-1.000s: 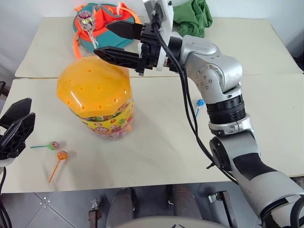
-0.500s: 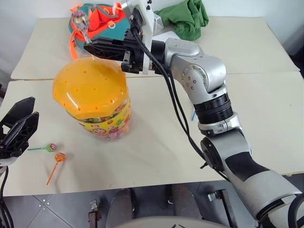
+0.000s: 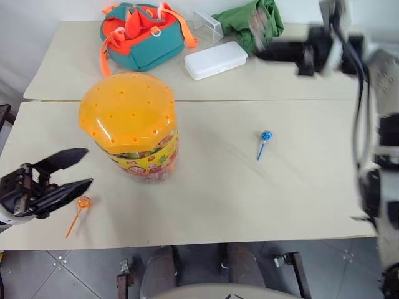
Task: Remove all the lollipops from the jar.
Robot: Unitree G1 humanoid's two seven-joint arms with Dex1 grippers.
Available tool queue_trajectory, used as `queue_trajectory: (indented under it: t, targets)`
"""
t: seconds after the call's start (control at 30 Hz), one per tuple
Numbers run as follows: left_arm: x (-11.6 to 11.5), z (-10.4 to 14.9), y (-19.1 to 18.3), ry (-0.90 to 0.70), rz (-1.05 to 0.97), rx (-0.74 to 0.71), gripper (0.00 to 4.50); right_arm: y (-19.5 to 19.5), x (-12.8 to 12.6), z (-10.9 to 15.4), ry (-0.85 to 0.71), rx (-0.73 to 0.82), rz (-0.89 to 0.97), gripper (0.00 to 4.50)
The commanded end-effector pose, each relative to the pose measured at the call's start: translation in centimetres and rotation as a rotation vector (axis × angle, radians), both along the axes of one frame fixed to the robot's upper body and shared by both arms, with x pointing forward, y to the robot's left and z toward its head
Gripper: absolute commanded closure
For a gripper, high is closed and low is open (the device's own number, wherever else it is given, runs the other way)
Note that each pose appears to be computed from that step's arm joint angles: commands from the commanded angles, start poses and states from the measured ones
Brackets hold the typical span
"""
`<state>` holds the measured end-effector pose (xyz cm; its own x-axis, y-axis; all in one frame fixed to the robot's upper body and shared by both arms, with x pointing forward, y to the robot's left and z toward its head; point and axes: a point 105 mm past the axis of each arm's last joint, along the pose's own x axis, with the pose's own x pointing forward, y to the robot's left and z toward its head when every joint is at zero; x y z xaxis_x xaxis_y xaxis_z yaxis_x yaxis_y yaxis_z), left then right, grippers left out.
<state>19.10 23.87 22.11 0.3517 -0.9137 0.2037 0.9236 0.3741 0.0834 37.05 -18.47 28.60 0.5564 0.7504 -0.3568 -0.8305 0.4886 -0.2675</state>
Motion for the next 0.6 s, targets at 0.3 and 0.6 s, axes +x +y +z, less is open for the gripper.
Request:
queue_trajectory:
  t: [0.3,0.6]
  targets:
    - [0.5,-0.3,0.1,0.004,-0.022,0.071,1.31,-12.3,-2.8,-11.0,0.147,-0.487,-0.406,4.42]
    - [1.5,-1.0,1.0,0.031,0.083,0.132,1.31,-12.2,-3.5,-12.5,0.159,-0.268,-0.385,2.82]
